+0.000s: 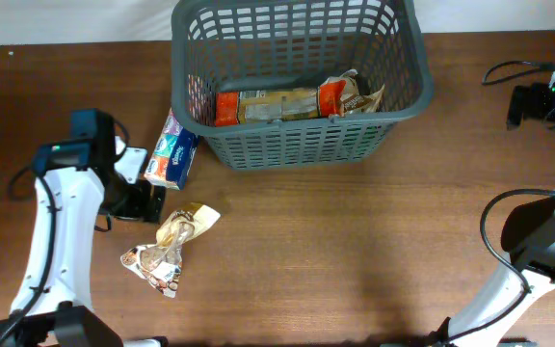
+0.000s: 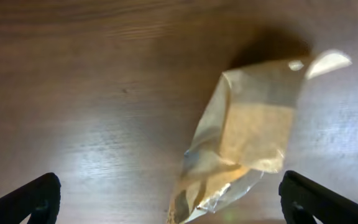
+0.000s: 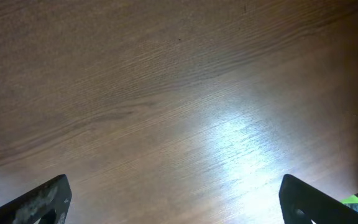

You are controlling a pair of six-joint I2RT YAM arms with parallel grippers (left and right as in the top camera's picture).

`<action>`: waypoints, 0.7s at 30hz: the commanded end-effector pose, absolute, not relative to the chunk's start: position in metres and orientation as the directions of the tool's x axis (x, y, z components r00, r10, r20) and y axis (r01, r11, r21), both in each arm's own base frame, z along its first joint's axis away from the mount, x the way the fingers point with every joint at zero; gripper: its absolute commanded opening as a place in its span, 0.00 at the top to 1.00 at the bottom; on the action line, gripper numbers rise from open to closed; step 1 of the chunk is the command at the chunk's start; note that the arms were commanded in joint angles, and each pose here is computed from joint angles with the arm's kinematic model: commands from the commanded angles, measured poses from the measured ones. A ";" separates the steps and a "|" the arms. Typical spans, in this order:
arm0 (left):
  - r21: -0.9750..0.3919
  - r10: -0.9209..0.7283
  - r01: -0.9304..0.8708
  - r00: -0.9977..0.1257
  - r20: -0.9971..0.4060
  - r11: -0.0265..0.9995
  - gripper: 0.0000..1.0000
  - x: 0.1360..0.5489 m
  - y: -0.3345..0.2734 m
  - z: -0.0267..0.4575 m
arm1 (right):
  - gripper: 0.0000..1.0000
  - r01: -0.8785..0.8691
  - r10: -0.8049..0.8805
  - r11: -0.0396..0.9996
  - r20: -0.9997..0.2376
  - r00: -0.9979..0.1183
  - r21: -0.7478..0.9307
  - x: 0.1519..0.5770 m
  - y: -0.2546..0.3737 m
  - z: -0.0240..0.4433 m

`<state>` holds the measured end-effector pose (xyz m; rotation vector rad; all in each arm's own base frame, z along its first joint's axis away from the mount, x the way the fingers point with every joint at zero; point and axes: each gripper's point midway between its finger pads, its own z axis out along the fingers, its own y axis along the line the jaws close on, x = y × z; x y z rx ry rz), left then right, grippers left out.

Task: Pack container
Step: 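Lower the left gripper onto the brown paper bag and grasp it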

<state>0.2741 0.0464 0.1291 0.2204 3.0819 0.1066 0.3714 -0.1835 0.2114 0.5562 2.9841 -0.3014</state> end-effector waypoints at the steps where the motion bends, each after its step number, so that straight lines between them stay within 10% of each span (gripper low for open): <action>1: 0.077 0.355 0.353 -0.935 -0.010 0.932 0.01 0.272 0.034 0.128 | 0.01 0.376 0.356 0.908 -0.131 -0.925 -0.188 0.370 -0.186 0.213; 6: 0.077 0.588 0.588 -0.809 0.025 0.805 0.01 0.270 0.024 0.128 | 0.01 0.376 0.356 0.908 -0.131 -0.925 -0.188 0.370 -0.186 0.213; 21: -0.075 0.578 0.577 -0.816 0.002 0.814 0.01 0.252 -0.004 0.110 | 0.01 0.376 0.356 0.908 -0.131 -0.925 -0.188 0.370 -0.186 0.213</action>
